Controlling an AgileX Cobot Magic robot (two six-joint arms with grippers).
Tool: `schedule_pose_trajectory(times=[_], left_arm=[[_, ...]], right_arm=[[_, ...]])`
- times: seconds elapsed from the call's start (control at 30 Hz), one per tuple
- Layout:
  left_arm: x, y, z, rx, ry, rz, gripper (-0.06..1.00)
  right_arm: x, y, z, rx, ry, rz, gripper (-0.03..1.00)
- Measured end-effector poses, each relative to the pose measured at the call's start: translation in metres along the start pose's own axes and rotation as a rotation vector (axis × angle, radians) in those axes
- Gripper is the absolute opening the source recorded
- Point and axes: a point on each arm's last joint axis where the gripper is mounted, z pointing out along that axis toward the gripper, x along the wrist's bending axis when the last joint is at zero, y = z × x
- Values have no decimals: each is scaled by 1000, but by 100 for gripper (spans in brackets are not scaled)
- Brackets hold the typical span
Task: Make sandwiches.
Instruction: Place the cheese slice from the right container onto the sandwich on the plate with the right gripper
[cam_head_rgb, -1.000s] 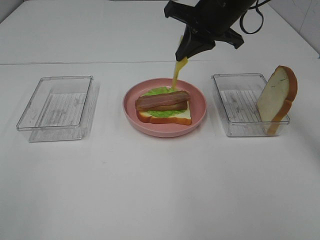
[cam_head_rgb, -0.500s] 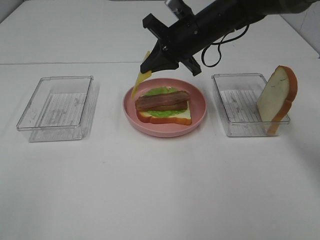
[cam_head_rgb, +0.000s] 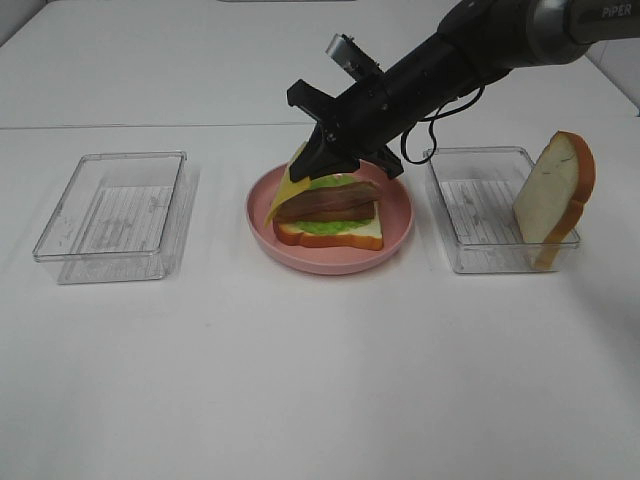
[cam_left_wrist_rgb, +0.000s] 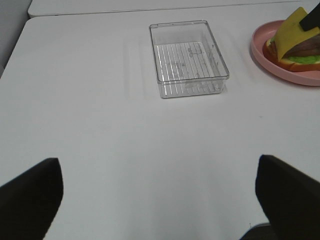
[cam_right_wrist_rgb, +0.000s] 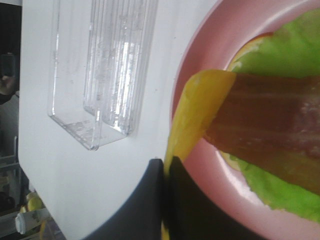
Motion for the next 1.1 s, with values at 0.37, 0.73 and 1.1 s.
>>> schedule_pose_trajectory(times=[0.37, 0.73, 1.1], left_arm=[[0, 0, 0, 0, 0, 0, 99], [0, 0, 0, 0, 0, 0, 99], [0, 0, 0, 0, 0, 0, 99]], right_arm=[[-16, -1, -1, 13, -182, -80, 0], [-25, 1, -3, -2, -275, -95, 0], [-27, 1, -4, -5, -298, -95, 0]])
